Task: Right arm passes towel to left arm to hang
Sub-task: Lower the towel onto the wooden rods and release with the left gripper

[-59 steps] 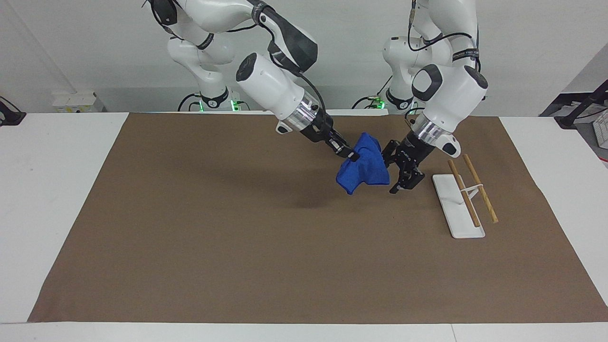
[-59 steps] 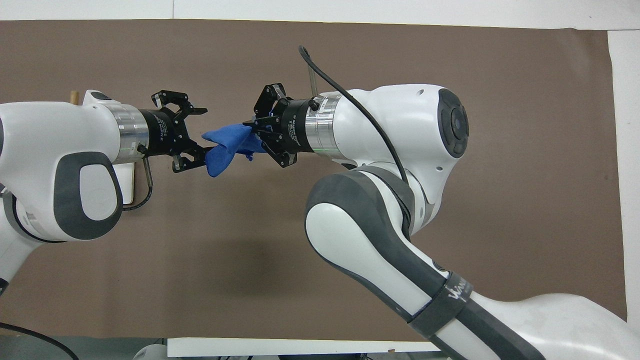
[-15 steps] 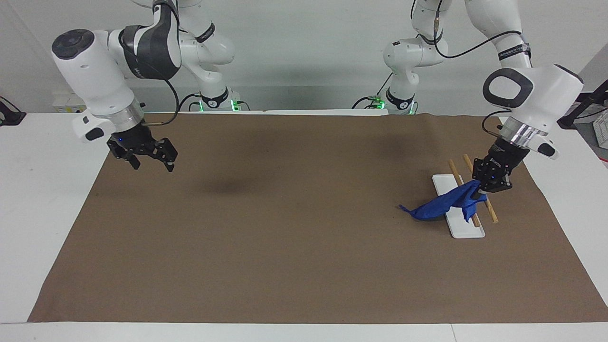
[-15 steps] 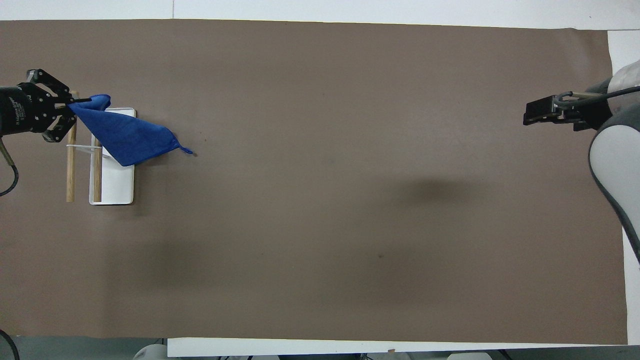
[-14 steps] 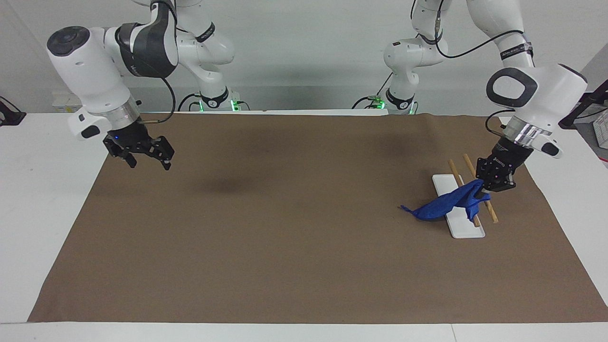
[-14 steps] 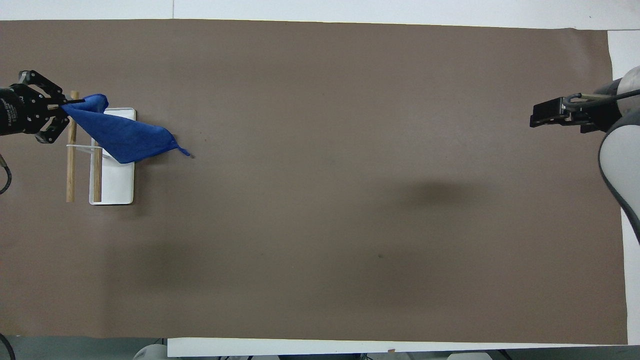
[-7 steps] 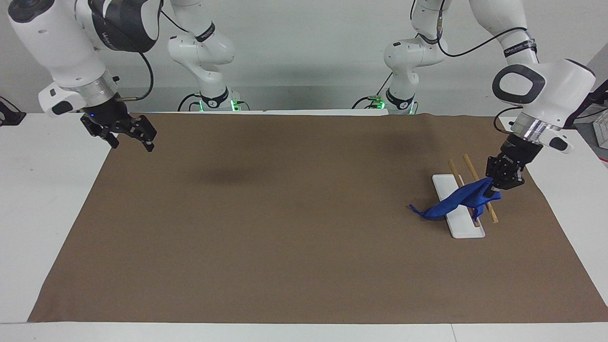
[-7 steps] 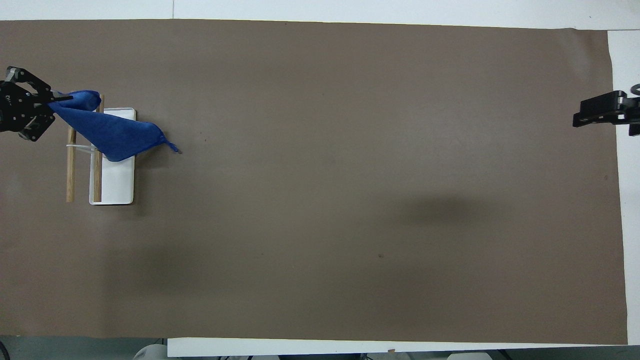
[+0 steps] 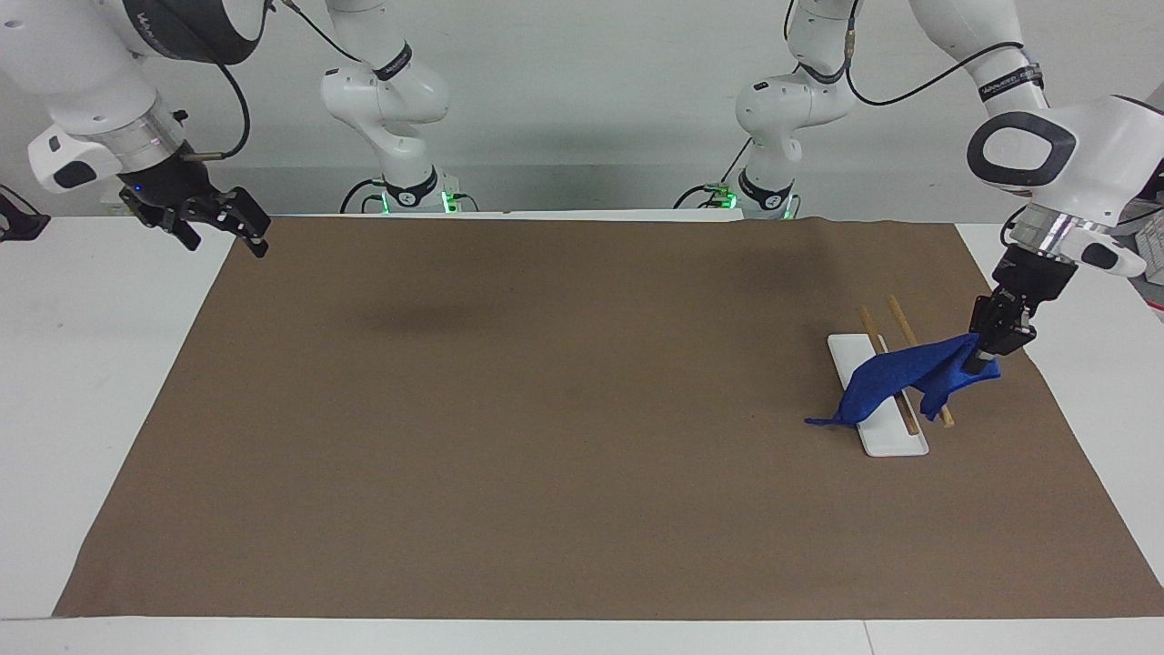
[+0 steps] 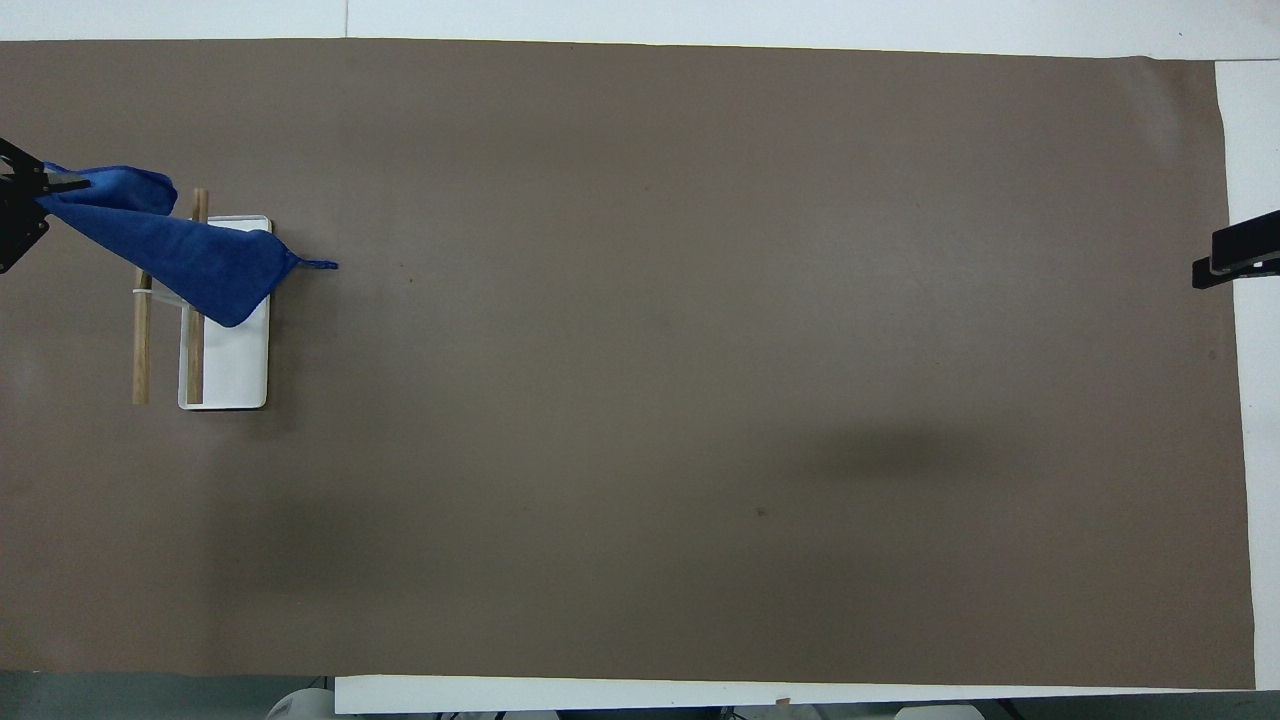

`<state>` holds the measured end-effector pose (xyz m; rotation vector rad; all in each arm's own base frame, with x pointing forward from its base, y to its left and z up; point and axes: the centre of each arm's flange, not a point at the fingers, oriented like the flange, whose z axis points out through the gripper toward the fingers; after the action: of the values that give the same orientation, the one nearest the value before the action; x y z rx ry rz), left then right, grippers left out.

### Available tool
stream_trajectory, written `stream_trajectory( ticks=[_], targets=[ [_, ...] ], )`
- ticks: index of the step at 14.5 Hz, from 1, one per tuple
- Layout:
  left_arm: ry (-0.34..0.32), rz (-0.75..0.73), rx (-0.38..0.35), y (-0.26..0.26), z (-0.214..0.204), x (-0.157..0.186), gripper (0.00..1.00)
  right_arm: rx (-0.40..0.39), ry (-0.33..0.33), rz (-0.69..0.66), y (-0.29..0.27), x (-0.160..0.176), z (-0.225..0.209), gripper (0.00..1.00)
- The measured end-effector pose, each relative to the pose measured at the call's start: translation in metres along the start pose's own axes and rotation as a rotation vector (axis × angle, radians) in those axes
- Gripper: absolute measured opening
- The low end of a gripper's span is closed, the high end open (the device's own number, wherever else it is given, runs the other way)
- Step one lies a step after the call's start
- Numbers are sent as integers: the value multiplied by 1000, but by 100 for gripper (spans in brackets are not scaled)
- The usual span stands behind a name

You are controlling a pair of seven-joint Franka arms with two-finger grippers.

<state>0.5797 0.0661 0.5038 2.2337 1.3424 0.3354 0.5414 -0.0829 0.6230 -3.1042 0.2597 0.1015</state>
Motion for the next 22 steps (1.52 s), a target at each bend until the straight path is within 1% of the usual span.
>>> stream_trajectory(
  ticks=[3,10,14,15,16,18,20,22],
  targets=[
    [21,21,-14,2,-11,10,3,-1,-5,-4,-1,0,-3,100],
    [42,55,6,-22,-16,34,3,-1,2,-8,-3,-2,-9,100],
    [11,93,58,-51,2,29,4,-1,1,-9,-3,-2,-9,100],
    [6,94,72,-61,5,27,7,-1,-1,-9,-3,-2,-9,100],
    [6,114,94,-70,6,26,7,-1,-2,-9,-3,-2,-9,100],
    [31,172,152,-80,4,27,7,-1,-3,-9,-3,-3,-9,100],
    [46,192,172,-83,1,30,8,-1,-4,-9,-3,-3,-9,100],
    [48,199,178,-84,1,31,10,-1,-6,-9,-3,-3,-9,100]
  ],
)
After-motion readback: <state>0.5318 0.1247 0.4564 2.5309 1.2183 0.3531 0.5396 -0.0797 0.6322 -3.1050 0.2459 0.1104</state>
